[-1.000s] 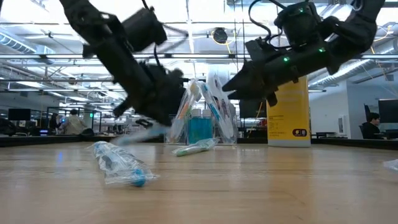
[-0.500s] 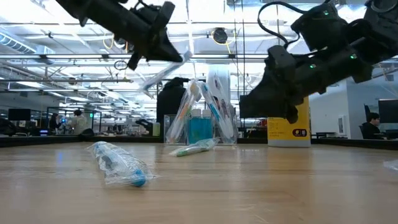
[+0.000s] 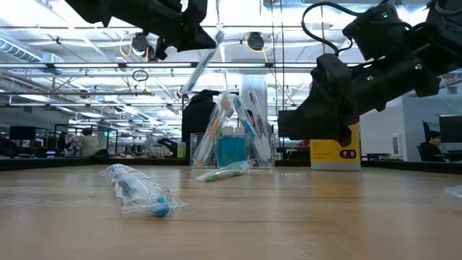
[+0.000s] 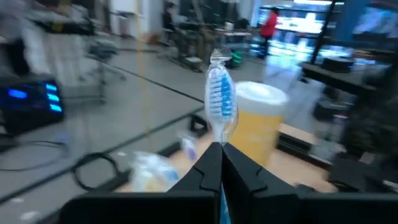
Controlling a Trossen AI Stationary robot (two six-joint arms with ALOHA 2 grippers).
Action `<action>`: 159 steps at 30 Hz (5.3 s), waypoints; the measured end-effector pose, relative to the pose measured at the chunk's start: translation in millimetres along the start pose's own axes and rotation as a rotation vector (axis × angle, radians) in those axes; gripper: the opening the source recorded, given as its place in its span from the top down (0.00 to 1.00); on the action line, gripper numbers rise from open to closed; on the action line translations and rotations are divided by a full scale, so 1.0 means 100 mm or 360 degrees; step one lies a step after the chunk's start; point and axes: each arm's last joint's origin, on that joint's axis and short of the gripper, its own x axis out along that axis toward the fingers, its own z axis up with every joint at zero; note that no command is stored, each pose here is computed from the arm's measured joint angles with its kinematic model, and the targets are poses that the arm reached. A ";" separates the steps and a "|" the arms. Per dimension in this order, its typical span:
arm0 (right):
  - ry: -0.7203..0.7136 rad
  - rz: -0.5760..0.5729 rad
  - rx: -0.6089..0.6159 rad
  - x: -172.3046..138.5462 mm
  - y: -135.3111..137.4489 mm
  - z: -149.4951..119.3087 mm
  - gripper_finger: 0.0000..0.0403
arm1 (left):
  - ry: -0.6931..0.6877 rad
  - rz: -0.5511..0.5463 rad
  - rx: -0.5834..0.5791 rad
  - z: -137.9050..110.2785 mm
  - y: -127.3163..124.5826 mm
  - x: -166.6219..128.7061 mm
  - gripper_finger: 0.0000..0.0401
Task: Pick & Place toothbrushing station
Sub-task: Put the blue toothbrush into the left compartment of the transparent organizer, then put the green toothbrush into the right compartment of the transparent organizer
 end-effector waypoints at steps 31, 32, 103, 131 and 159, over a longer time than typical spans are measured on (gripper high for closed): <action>-0.0219 -0.0156 -0.0089 0.05 -0.20 0.22 0.58 | -0.0117 0.0577 0.0060 -0.34 0.48 0.56 0.98; -0.0217 -0.0157 -0.0089 0.05 -0.20 0.22 0.58 | -0.0109 0.0587 0.0064 -0.38 0.49 0.59 0.98; -0.0184 -0.0166 -0.0081 0.05 -0.20 0.20 0.58 | 0.0462 0.0572 0.0489 -1.03 0.41 0.63 0.85; -0.0156 -0.0125 -0.0101 0.04 -0.14 0.15 0.58 | 0.0623 0.0303 0.0334 -0.97 0.00 0.27 0.63; -0.0154 -0.0150 -0.0116 0.04 -0.15 0.15 0.58 | 0.1025 -0.0286 -0.0362 -1.65 -0.47 0.24 0.63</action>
